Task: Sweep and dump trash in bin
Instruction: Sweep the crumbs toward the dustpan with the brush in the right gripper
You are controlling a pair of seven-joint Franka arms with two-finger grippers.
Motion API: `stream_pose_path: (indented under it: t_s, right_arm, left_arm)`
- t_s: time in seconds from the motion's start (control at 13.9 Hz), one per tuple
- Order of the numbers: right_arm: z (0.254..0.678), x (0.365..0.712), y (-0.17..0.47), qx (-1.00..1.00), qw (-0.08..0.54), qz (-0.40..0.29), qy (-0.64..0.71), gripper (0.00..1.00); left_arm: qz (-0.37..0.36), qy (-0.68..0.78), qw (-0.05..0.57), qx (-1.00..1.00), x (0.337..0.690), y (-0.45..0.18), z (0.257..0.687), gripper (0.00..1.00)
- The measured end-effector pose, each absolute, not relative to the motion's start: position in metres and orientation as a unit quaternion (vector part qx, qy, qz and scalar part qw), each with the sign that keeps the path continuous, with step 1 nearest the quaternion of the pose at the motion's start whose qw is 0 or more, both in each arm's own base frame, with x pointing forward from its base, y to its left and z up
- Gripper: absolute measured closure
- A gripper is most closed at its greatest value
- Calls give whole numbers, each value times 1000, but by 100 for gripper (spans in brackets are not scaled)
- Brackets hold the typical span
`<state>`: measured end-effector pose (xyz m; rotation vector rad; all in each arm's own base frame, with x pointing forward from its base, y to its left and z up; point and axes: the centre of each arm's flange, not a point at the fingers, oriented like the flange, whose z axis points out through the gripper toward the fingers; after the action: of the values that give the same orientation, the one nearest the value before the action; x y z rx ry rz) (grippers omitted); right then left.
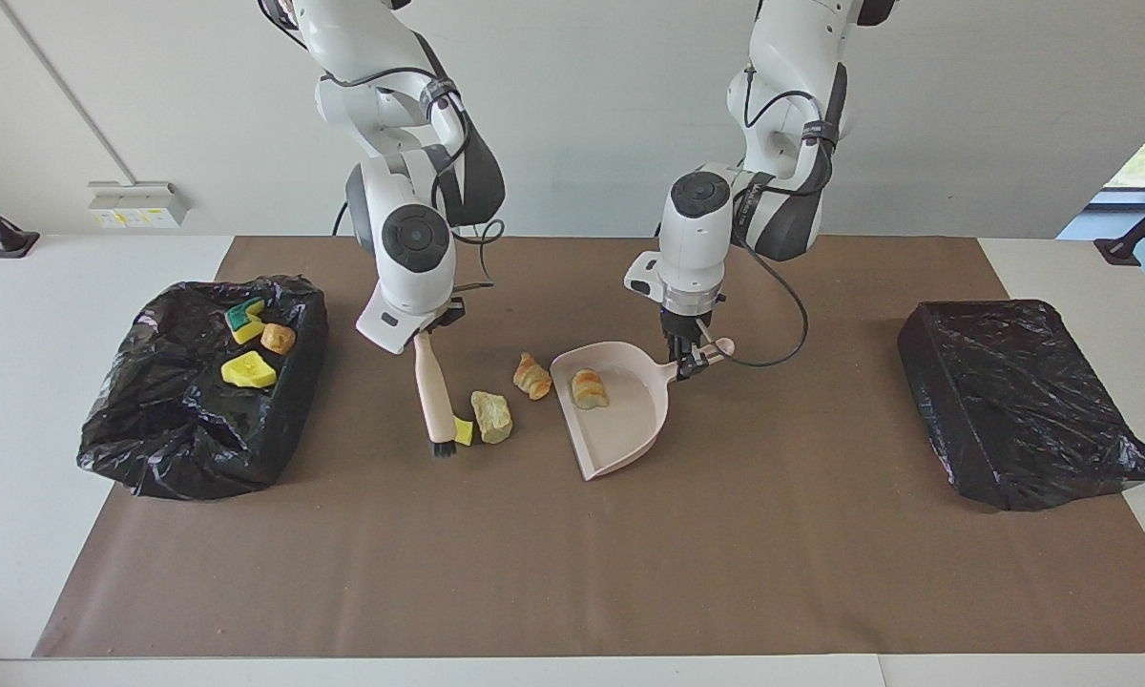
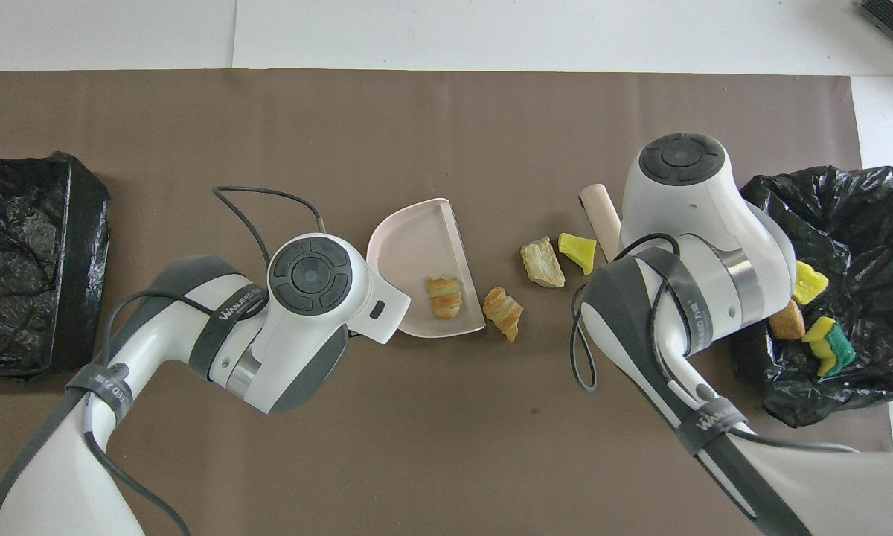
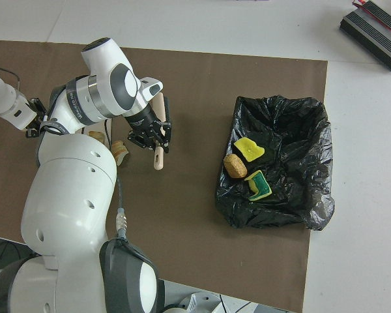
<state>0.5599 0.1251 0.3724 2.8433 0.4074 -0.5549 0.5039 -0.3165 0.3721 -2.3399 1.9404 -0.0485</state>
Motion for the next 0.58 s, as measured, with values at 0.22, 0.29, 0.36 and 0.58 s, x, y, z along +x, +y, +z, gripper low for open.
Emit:
stream_pose_path:
  t_s: [0.22,0.29,0.36,0.58]
  right_arm:
    - [331,537,121,960,98,-214,151,74]
    - [317,524,131,960,76,-226,150,74]
    - [309,513,146,960,47,-234,146,74]
    - [308,487,211,962,-29,-234,135,74]
  left_arm:
    - [-16,637,51,-769,504,-316,372,67]
    - [-16,638,51,-769,504,-316,371,67]
    - [-16,638,51,-769,503,-316,371,67]
    - [-16,638,51,-769,503,-316,371,67]
